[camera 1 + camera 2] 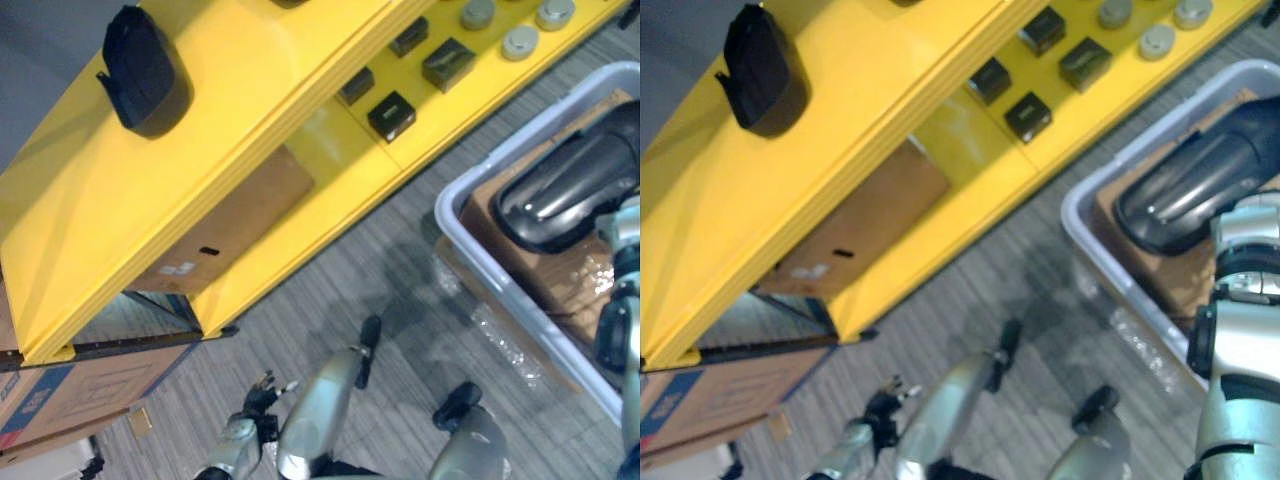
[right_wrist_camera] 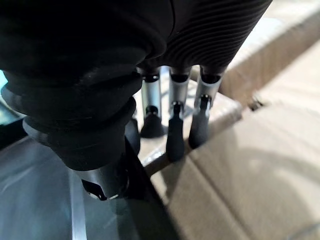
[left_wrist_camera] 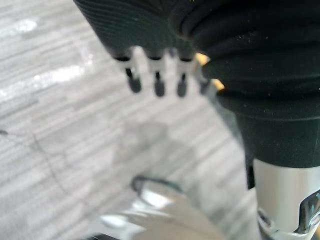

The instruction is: Walk over and take plastic housings, then place them on the shelf

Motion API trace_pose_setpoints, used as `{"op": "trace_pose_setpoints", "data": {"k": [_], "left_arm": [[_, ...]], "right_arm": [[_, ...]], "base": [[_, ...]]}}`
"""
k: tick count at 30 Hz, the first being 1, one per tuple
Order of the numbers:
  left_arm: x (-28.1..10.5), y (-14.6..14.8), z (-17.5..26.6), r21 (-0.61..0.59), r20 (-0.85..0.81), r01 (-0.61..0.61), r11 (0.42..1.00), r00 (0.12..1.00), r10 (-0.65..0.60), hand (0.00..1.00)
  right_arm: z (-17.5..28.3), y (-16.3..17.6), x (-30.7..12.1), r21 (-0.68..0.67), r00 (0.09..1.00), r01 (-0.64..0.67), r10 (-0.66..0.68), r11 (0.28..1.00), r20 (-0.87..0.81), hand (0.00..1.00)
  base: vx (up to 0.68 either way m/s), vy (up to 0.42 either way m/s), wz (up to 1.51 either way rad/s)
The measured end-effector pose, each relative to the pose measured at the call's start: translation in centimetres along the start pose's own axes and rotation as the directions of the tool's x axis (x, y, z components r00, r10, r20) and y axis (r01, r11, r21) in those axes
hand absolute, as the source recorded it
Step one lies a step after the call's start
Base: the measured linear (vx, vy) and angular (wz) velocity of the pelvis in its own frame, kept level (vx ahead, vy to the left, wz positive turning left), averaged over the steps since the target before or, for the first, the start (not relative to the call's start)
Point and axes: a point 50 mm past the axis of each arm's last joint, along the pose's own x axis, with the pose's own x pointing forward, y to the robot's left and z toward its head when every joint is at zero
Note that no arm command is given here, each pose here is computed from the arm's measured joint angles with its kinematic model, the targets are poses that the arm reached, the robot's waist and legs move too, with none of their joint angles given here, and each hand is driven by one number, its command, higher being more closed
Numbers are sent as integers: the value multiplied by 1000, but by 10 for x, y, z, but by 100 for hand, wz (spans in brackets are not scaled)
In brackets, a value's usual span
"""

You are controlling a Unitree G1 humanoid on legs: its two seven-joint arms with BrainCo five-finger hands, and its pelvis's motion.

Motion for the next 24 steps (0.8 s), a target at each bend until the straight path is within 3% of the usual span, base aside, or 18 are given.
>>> {"op": "trace_pose_setpoints", "data": {"k": [9, 16, 24], "left_arm": [[-3, 7, 27, -25, 129, 7, 1000, 992, -3, 0], [-9, 11, 34, -54, 202, -5, 999, 979, 16, 0], [-26, -11, 91, 125, 490, 6, 992, 869, -67, 0]], "right_arm": [[-52, 33, 6, 4, 996, 54, -54, 999, 68, 100], [-69, 40, 3, -62, 975, 138, -124, 989, 186, 100], [-59, 43, -14, -83, 894, 232, -178, 969, 412, 100]], "base": [[-25, 0, -12], [-33, 7, -26], [22, -25, -17]]}}
